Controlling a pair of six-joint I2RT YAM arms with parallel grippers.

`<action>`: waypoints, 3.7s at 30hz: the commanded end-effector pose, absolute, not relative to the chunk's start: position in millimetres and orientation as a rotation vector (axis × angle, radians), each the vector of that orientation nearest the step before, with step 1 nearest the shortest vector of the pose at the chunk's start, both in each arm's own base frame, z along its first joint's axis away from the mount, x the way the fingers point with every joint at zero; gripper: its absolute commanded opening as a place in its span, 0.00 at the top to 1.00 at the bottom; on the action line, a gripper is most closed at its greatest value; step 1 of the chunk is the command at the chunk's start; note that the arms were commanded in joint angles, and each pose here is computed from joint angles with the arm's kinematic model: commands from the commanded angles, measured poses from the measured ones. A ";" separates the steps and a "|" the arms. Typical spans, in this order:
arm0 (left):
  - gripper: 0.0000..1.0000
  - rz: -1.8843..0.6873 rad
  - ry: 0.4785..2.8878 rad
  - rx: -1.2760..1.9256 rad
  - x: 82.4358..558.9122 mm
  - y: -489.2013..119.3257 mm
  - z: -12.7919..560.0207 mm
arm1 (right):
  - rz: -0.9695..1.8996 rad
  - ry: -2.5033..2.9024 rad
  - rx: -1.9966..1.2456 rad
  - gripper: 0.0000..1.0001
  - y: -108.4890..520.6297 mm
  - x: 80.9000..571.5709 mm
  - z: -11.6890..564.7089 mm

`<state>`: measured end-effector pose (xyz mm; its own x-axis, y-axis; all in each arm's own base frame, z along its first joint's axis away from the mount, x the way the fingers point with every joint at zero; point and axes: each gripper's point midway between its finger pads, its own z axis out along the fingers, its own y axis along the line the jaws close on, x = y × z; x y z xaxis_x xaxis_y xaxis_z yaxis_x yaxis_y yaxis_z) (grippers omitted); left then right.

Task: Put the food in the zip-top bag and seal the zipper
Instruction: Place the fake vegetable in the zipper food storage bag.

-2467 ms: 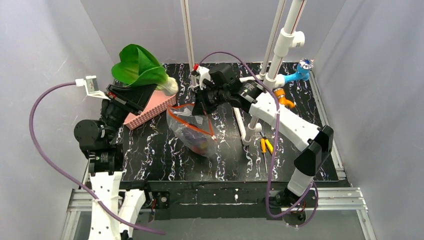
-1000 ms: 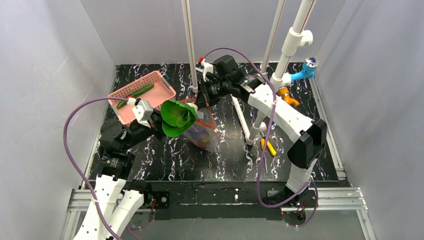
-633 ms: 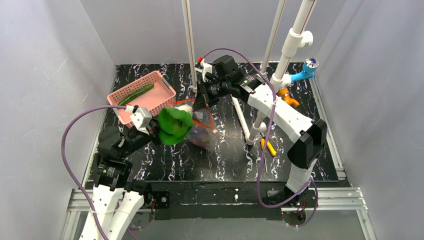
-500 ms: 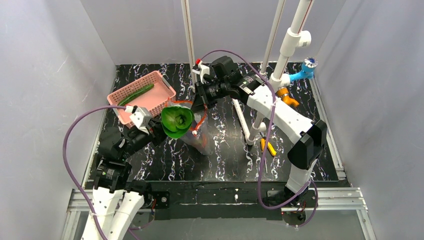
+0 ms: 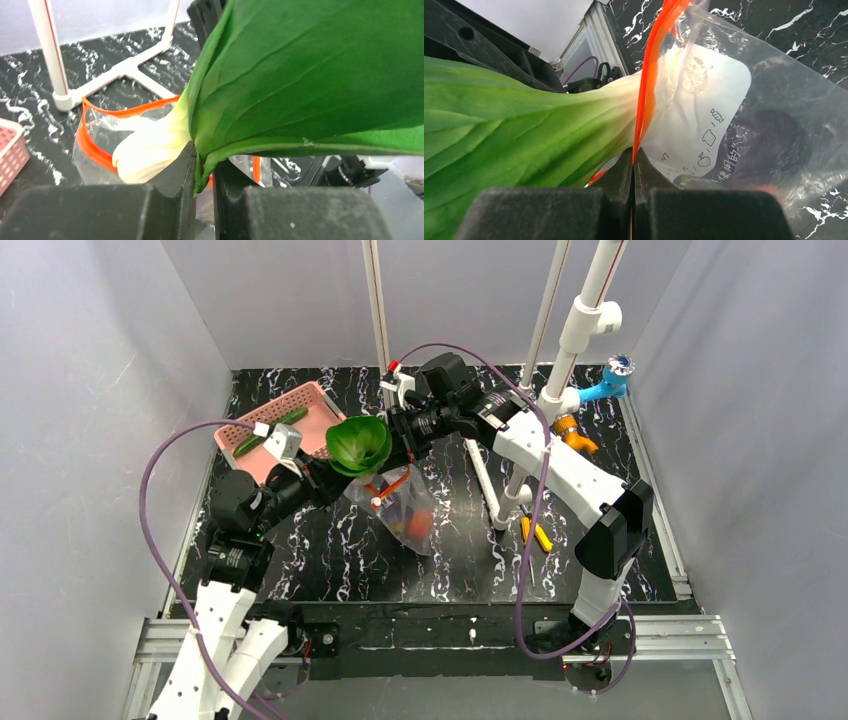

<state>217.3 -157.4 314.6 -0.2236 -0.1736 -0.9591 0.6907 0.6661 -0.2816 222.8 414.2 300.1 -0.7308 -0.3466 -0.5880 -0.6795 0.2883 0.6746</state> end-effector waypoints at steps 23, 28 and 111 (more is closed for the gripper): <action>1.00 -0.977 1.405 0.538 191.5 -173.5 328.5 | 1.666 2.062 -1.118 0.99 417.9 208.6 315.3; 1.00 -0.952 1.467 0.531 214.4 -175.1 292.7 | 1.566 2.117 -1.146 0.99 420.3 222.9 291.7; 0.44 -0.888 1.684 0.778 240.5 -200.1 243.6 | 1.051 2.188 -0.916 0.99 381.1 264.7 292.8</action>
